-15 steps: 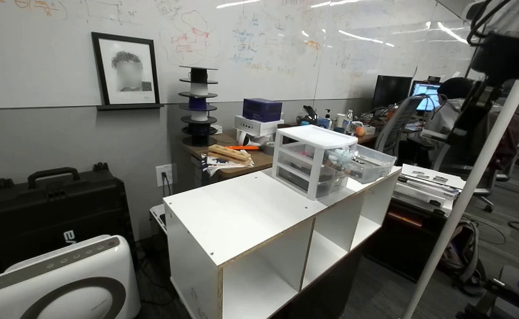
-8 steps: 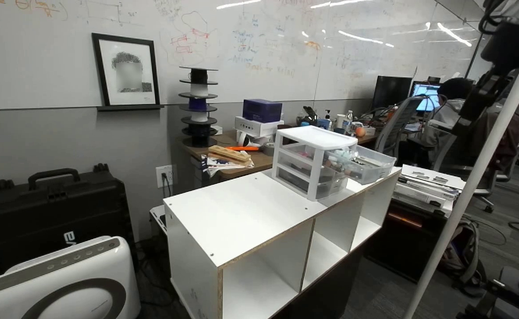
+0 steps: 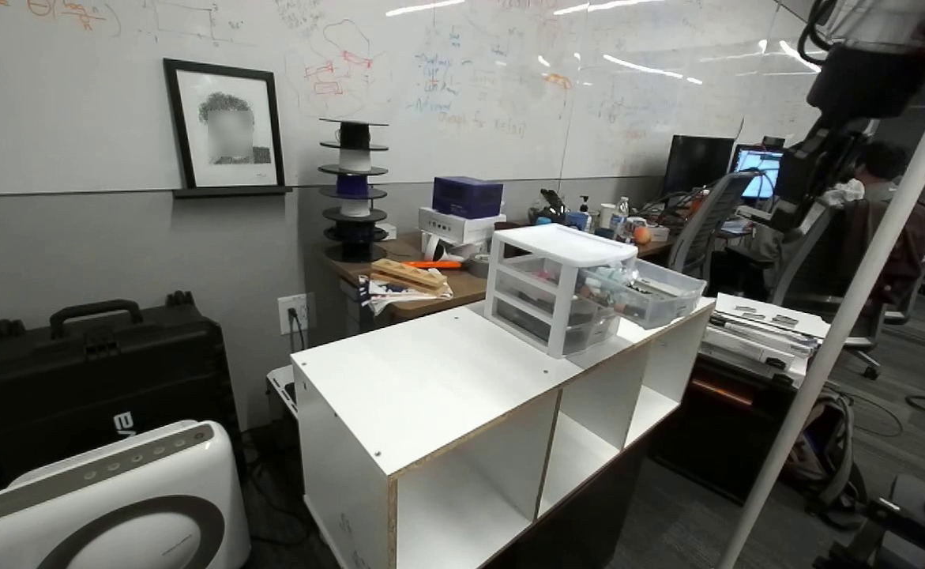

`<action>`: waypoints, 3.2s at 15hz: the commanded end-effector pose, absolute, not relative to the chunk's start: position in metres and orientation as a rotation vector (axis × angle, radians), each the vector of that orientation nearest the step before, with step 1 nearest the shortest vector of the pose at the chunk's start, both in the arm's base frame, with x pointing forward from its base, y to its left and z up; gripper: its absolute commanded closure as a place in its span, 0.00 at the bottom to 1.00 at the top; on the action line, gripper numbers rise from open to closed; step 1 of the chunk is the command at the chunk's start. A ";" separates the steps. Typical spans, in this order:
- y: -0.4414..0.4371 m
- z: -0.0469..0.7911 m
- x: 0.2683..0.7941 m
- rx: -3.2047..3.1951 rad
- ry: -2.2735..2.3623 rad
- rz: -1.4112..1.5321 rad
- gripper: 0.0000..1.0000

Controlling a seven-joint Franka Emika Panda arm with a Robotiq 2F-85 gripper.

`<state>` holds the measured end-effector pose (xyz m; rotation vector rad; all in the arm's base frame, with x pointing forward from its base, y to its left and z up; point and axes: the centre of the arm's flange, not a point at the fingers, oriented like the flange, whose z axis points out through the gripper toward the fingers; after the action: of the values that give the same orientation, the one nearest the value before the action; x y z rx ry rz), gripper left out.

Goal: Put the white object in the drawer and close the drawer

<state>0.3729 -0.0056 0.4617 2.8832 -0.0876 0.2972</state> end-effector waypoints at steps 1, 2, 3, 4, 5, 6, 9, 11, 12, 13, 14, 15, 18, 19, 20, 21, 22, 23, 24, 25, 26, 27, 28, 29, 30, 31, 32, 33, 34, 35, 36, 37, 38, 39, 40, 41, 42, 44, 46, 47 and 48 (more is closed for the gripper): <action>-0.005 0.466 0.421 2.868 -0.160 0.260 0.91; -0.008 0.461 0.428 2.865 -0.172 0.243 0.91; -0.011 0.456 0.434 2.862 -0.186 0.220 0.91; -0.015 0.451 0.440 2.858 -0.198 0.199 0.91; -0.020 0.445 0.446 2.858 -0.210 0.165 0.91; -0.024 0.441 0.451 2.861 -0.221 0.135 0.91; -0.037 0.426 0.471 2.867 -0.269 0.067 0.91; -0.046 0.418 0.485 2.864 -0.300 0.042 0.91; -0.051 0.414 0.492 2.863 -0.312 0.028 0.91; -0.064 0.410 0.492 2.859 -0.330 0.013 0.91; -0.070 0.405 0.499 2.853 -0.346 -0.001 0.91; -0.076 0.401 0.504 2.851 -0.360 -0.017 0.91; -0.087 0.388 0.517 2.844 -0.383 -0.054 0.91; -0.088 0.383 0.522 2.839 -0.386 -0.059 0.91; -0.088 0.379 0.526 2.839 -0.386 -0.070 0.91; -0.085 0.376 0.532 2.834 -0.386 -0.068 0.91; -0.081 0.374 0.536 2.837 -0.376 -0.071 0.91; -0.075 0.373 0.541 2.842 -0.363 -0.065 0.91; -0.068 0.373 0.546 2.841 -0.346 -0.052 0.91; -0.062 0.372 0.550 2.840 -0.336 -0.048 0.91; -0.056 0.371 0.555 2.841 -0.323 -0.045 0.91; -0.052 0.371 0.558 2.842 -0.313 -0.040 0.91; -0.047 0.372 0.560 2.842 -0.302 -0.039 0.90; -0.044 0.371 0.562 2.843 -0.294 -0.038 0.84; -0.043 0.369 0.560 2.845 -0.274 -0.049 0.55; -0.041 0.368 0.559 2.844 -0.263 -0.055 0.54; -0.041 0.367 0.557 2.845 -0.254 -0.067 0.48; -0.042 0.368 0.555 2.848 -0.257 -0.077 0.41; -0.042 0.370 0.551 2.848 -0.260 -0.084 0.34; -0.041 0.374 0.547 2.842 -0.270 -0.084 0.25; -0.042 0.378 0.543 2.843 -0.277 -0.101 0.18; -0.044 0.387 0.530 2.837 -0.286 -0.121 0.09; -0.042 0.394 0.523 2.837 -0.281 -0.134 0.03; -0.040 0.404 0.513 2.836 -0.286 -0.128 0.00; -0.036 0.413 0.503 2.853 -0.278 -0.163 0.00; -0.031 0.422 0.492 2.850 -0.263 -0.179 0.00; -0.026 0.428 0.479 2.856 -0.233 -0.200 0.00; -0.015 0.435 0.455 2.860 -0.194 -0.214 0.00; -0.007 0.429 0.437 2.867 -0.136 -0.202 0.00; -0.005 0.422 0.432 2.866 -0.104 -0.202 0.00; -0.005 0.416 0.428 2.862 -0.074 -0.208 0.00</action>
<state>0.4583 -0.0101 0.4228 2.8428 -0.1648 -0.2245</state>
